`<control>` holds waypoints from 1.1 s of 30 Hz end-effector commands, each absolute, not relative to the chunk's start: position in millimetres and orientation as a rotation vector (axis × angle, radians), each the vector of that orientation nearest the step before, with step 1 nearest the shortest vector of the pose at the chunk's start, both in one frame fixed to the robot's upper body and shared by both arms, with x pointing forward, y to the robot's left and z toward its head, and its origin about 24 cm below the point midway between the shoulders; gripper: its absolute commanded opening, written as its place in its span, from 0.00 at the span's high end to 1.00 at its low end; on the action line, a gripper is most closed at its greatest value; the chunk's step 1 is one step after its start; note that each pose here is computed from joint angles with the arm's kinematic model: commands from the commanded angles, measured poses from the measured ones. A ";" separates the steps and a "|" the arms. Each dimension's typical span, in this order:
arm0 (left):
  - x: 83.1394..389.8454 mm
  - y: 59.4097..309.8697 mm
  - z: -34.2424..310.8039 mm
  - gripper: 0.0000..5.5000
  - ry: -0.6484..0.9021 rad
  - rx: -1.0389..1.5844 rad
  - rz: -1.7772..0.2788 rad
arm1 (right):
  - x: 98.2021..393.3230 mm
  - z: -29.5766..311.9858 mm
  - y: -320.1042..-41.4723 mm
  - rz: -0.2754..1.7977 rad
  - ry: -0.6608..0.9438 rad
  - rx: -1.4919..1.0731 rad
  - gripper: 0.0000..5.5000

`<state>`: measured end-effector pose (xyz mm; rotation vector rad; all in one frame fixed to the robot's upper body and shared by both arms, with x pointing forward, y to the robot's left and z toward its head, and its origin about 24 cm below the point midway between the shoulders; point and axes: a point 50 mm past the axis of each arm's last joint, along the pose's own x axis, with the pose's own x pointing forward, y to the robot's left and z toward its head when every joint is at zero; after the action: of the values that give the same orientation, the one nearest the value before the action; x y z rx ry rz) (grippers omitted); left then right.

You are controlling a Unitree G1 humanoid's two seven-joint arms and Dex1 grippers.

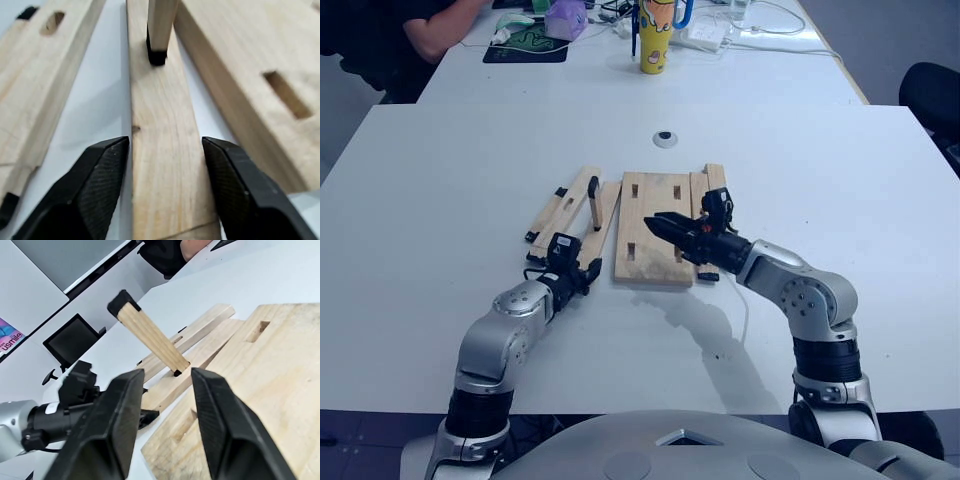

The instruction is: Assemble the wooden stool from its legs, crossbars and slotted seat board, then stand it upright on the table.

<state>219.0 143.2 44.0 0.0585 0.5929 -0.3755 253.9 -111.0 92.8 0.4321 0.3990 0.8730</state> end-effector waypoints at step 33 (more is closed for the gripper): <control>253.4 163.2 155.7 0.63 0.184 -0.382 -1.237 | 289.0 191.1 -178.4 1.165 0.137 0.812 0.15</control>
<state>257.3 164.6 149.9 -0.3519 0.1454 -1.1423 285.3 -177.5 183.1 0.8268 0.1402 1.1427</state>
